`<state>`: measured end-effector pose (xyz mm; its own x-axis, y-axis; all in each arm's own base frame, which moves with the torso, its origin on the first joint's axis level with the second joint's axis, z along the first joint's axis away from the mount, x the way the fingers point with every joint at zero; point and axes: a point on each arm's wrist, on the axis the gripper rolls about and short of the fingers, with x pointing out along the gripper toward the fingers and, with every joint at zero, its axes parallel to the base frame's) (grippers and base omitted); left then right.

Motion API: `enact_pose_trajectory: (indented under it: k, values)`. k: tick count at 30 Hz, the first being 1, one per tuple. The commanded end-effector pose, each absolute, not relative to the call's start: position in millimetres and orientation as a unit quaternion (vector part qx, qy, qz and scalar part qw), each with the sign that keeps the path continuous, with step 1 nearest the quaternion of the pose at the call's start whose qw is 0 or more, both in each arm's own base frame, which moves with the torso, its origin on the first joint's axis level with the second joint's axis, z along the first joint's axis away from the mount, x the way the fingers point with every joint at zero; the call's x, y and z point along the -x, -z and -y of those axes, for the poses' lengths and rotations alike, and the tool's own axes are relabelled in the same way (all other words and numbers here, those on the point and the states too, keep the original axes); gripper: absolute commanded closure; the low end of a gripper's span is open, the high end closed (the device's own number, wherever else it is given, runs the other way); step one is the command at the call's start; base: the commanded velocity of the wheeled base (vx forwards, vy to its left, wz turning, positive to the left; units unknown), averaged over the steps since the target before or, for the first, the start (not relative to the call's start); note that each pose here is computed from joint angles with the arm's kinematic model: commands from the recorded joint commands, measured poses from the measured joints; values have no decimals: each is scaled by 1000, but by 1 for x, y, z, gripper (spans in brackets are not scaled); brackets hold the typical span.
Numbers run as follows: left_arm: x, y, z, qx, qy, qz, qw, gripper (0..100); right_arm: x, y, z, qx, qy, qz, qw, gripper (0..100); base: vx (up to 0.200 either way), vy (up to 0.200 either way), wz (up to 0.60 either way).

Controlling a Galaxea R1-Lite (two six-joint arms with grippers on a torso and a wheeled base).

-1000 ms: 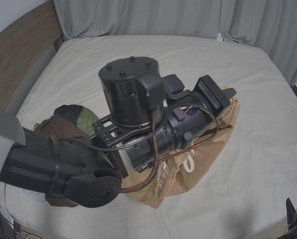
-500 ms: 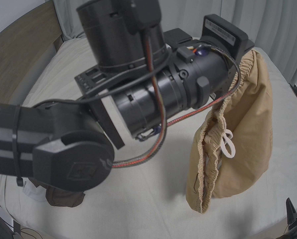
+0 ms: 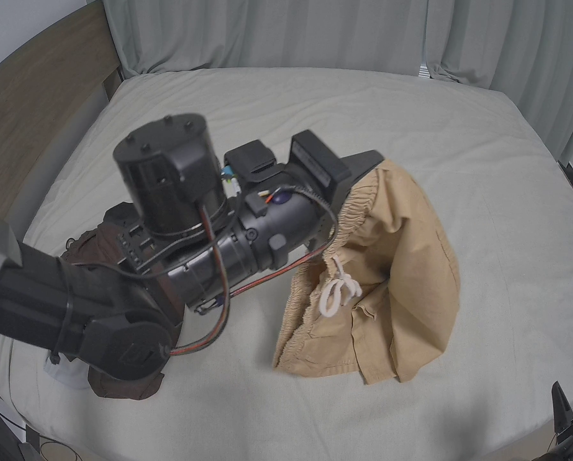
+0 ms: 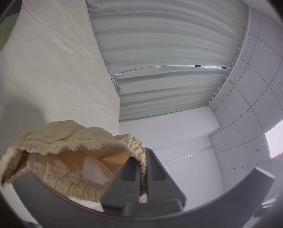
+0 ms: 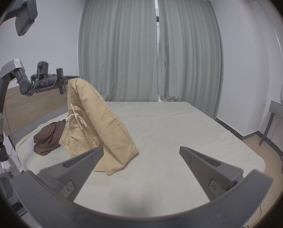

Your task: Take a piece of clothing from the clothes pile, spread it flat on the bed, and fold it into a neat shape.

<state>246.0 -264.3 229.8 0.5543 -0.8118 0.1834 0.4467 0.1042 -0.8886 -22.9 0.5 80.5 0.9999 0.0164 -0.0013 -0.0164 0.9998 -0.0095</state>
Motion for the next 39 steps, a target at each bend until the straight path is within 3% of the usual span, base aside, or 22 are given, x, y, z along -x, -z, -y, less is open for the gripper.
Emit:
enact_pose_trajectory:
  k: [1,6,23,32,39]
  values:
    - [-255,-203,243,492,411,-181,746,100,23,-75,-1,5,-8,-1,1000,0,0,0,0]
    - [-258,-196,231,489,406,-172,752,100,23,-75,-1,6,-8,-1,1000,0,0,0,0]
    - [-254,-117,197,360,420,-128,824,100,23,-75,-1,7,-8,-1,1000,0,0,0,0]
    - [-264,-120,180,339,404,-104,843,100,23,-75,-1,7,-8,-1,1000,0,0,0,0]
    - [-279,-118,155,280,388,-73,875,100,23,-75,-1,7,-8,-1,1000,0,0,0,0]
